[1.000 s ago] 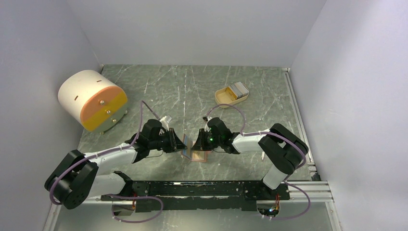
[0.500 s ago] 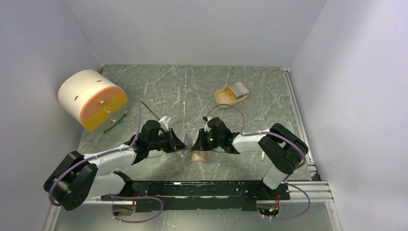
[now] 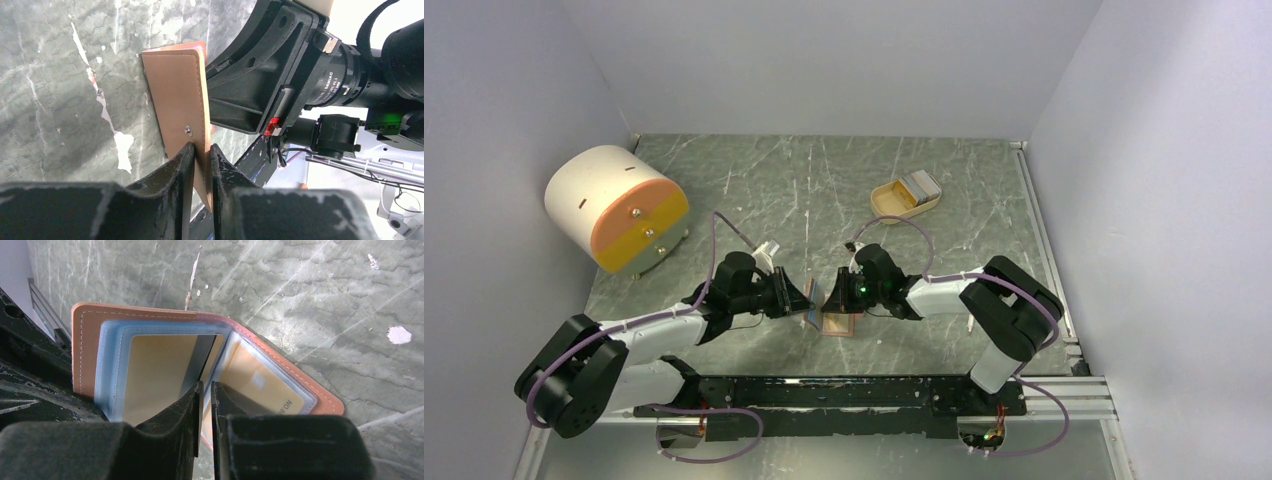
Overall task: Put the credit cards into the card holder
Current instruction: Insert the credit card into the card holder.
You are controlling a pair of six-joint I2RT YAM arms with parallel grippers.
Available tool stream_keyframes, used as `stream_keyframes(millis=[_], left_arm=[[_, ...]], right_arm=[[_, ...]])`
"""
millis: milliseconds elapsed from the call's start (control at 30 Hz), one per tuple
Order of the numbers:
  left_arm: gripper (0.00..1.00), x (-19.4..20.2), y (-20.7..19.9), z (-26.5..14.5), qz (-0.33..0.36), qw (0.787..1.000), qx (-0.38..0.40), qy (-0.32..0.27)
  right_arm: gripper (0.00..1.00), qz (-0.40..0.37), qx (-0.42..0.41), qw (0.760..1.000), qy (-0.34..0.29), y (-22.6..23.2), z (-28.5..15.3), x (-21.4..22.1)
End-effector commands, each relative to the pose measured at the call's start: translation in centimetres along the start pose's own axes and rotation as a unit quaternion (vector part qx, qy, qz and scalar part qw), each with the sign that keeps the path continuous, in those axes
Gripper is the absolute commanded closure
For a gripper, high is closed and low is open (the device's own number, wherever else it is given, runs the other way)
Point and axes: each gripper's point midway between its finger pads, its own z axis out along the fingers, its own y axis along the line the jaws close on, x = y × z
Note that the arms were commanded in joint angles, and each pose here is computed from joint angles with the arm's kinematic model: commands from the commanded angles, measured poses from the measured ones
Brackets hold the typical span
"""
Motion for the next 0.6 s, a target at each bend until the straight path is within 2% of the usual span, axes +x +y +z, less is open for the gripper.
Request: stream_keyframes(millis=[0,67,133,333,433,567], left_arm=[[0.83,-0.2,-2.3,-0.2,0.017,0.998,0.054,-0.003],[0.9,-0.2,-2.2,-0.3,0.017,0.998,0.053,-0.005],[0.91,-0.1,-2.2,-0.3,0.017,0.998,0.054,-0.006],[0.91,0.0,-1.6,0.0,0.014,0.999,0.042,-0.001],[0.91,0.1,-0.4,0.3,0.002,1.0,0.01,0.003],[0.85,0.2,1.1,0.8,-0.002,0.999,-0.032,0.013]], right_arm=[[0.84,0.002,0.033,0.999,0.019,-2.0,0.4,1.4],[0.84,0.004,0.032,0.999,0.018,-2.0,0.4,1.4],[0.83,0.003,0.031,0.999,0.018,-2.0,0.4,1.5],[0.84,0.004,0.031,0.999,0.019,-2.0,0.4,1.5],[0.84,0.002,0.03,0.999,0.019,-2.0,0.4,1.5],[0.83,0.001,0.031,0.999,0.016,-2.0,0.4,1.4]])
